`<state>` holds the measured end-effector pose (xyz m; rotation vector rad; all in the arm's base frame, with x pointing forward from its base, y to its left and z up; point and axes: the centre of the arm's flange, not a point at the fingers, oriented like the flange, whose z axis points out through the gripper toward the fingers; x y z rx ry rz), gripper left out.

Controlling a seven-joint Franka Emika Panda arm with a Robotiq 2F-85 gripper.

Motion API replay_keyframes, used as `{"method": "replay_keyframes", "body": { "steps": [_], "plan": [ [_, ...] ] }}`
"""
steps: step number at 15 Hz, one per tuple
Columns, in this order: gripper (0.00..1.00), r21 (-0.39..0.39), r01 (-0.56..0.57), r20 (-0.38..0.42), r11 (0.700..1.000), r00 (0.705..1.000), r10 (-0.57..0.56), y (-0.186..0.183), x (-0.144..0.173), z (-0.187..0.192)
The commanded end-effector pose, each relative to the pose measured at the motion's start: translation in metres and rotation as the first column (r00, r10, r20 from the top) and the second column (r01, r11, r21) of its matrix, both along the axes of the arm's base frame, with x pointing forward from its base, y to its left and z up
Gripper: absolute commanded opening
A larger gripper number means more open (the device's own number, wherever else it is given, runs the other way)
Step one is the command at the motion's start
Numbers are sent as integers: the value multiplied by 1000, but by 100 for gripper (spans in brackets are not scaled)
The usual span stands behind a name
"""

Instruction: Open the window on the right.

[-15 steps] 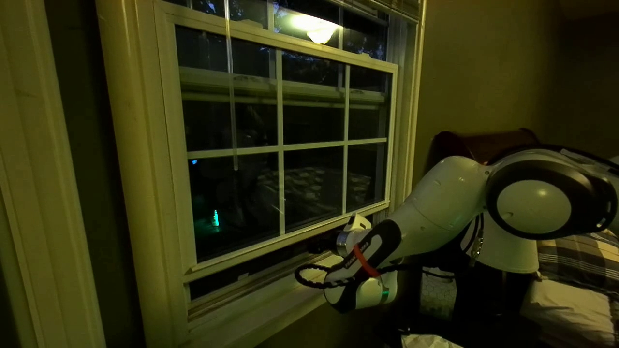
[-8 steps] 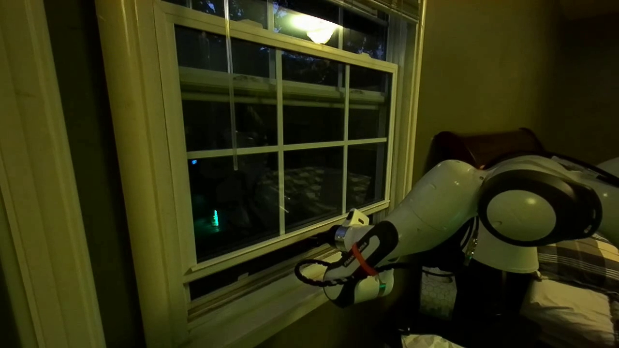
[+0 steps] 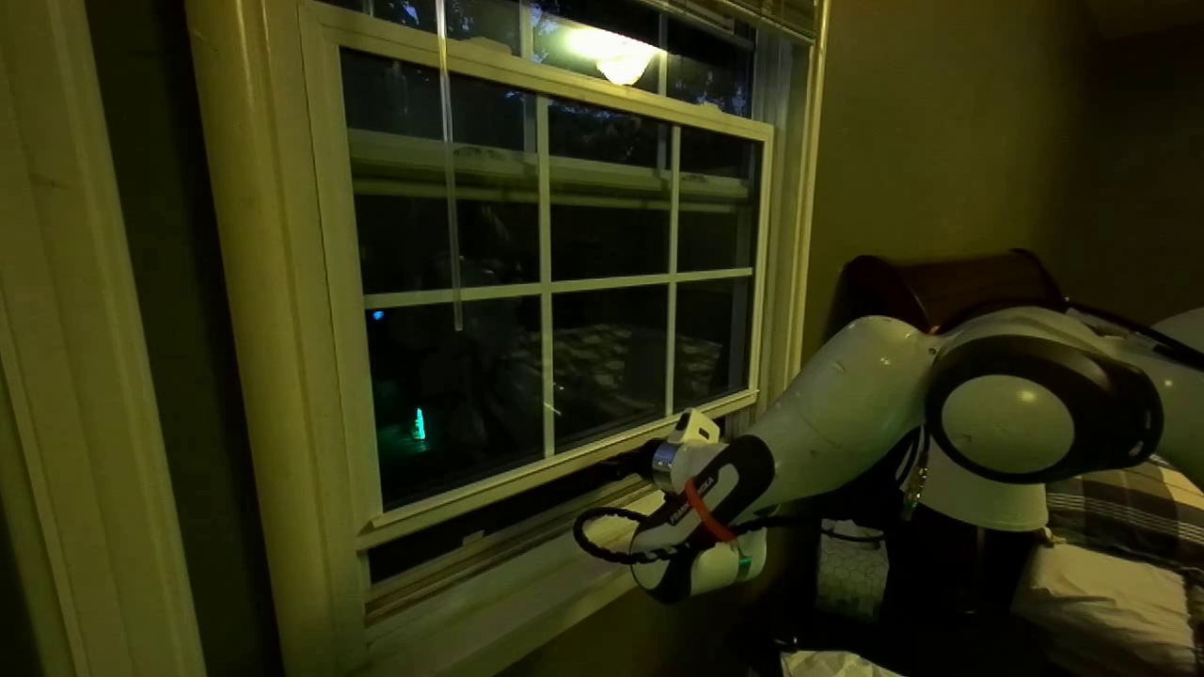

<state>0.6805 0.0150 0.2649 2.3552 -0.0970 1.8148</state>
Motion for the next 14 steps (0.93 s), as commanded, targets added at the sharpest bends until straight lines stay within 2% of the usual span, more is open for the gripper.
{"method": "replay_keyframes", "body": {
  "steps": [1, 6, 14],
  "plan": [
    [100, 23, 31, 97, 999, 995, -33, -1, -15, 58],
    [100, 36, 68, 152, 997, 986, -73, 0, -40, 87],
    [100, 8, 70, 207, 998, 976, -70, -5, -51, 130]
  ]
}}
